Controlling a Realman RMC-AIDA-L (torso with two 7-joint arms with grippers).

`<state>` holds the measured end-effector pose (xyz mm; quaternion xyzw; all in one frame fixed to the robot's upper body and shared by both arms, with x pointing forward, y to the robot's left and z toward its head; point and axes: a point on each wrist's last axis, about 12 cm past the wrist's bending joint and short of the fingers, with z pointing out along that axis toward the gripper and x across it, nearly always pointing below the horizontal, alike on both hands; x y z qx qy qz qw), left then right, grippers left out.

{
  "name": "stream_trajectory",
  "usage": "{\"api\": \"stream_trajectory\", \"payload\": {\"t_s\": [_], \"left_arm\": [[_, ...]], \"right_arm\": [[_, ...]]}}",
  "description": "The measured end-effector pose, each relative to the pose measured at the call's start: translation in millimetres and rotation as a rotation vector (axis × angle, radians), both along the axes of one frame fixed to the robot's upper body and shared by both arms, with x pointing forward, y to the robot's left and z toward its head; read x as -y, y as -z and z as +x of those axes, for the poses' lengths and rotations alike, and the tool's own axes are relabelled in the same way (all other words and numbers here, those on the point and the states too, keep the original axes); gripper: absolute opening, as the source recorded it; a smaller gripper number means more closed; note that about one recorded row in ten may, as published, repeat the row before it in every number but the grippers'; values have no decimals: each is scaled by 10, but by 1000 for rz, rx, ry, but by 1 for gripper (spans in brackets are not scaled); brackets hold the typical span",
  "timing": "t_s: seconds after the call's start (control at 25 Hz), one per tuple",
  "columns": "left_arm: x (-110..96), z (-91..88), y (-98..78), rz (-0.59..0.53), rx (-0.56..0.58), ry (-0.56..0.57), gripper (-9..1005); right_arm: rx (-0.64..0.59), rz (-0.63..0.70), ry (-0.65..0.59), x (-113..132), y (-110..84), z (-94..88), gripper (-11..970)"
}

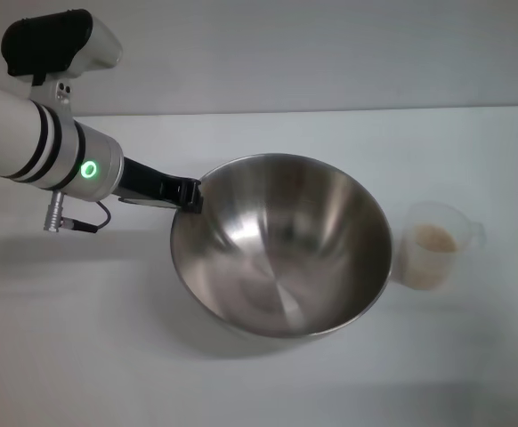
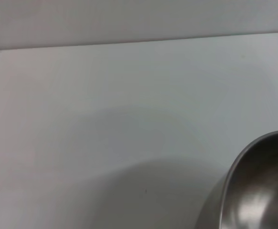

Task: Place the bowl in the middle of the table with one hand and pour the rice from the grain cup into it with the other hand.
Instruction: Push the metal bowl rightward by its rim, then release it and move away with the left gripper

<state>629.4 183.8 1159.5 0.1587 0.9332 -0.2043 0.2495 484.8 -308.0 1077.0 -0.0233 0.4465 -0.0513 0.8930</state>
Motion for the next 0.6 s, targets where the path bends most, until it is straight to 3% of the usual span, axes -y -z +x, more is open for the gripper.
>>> {"api": "stream_trajectory", "payload": {"t_s": [0.6], "left_arm": [[-4, 16, 51, 9, -5, 4, 46]], "right_arm": [[4, 0, -5, -12, -11, 19, 730]]}}
